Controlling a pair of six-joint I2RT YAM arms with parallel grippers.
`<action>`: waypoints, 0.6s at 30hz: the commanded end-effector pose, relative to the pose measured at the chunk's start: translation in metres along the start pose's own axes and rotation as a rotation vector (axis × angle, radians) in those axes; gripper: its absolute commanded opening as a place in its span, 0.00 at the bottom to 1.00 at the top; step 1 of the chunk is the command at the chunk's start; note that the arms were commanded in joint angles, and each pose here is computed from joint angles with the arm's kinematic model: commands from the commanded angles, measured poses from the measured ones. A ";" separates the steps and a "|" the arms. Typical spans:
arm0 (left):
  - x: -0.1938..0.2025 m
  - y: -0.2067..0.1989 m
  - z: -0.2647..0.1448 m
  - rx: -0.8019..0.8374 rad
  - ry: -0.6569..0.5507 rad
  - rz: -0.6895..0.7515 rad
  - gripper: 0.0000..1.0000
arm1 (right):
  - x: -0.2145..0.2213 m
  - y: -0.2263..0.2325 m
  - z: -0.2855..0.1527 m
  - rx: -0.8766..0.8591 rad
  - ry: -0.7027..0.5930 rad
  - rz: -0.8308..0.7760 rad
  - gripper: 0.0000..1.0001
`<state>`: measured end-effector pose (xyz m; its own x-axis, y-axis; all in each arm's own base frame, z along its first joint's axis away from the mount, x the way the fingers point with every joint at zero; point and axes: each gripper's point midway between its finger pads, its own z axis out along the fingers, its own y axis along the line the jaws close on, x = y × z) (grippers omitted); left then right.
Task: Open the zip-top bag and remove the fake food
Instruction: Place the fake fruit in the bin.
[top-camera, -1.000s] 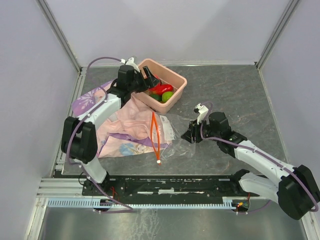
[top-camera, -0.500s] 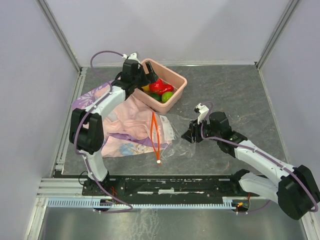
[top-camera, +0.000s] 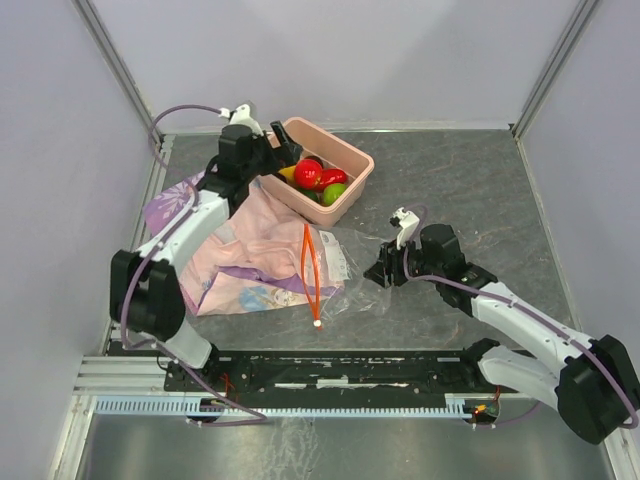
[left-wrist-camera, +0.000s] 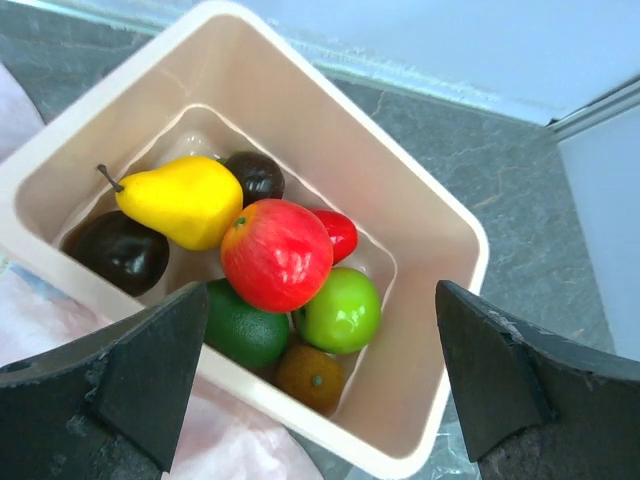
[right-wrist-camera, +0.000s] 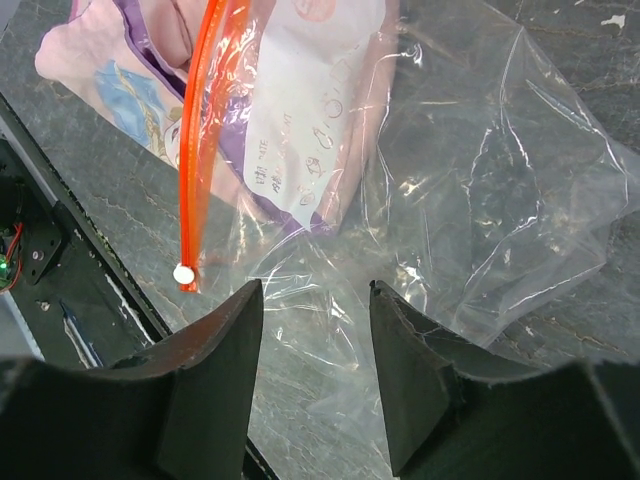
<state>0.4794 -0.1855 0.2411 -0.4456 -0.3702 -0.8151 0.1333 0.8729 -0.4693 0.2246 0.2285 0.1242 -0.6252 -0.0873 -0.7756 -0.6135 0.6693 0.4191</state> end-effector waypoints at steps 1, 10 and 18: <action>-0.043 -0.022 -0.043 0.113 -0.159 0.009 1.00 | -0.022 0.005 -0.010 0.000 -0.068 -0.053 0.55; -0.018 -0.039 -0.109 0.326 -0.123 -0.010 1.00 | -0.031 0.001 -0.028 0.055 -0.110 -0.083 0.65; 0.026 -0.024 -0.154 0.350 -0.077 -0.058 1.00 | -0.032 -0.017 -0.039 0.165 -0.174 -0.039 0.79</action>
<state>0.3543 -0.1676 0.2725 -0.4106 -0.4086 -0.8151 0.3712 0.7416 -0.5587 0.2249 0.2022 0.1525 -0.5382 -0.0519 -0.8412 -0.5942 0.7313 0.3349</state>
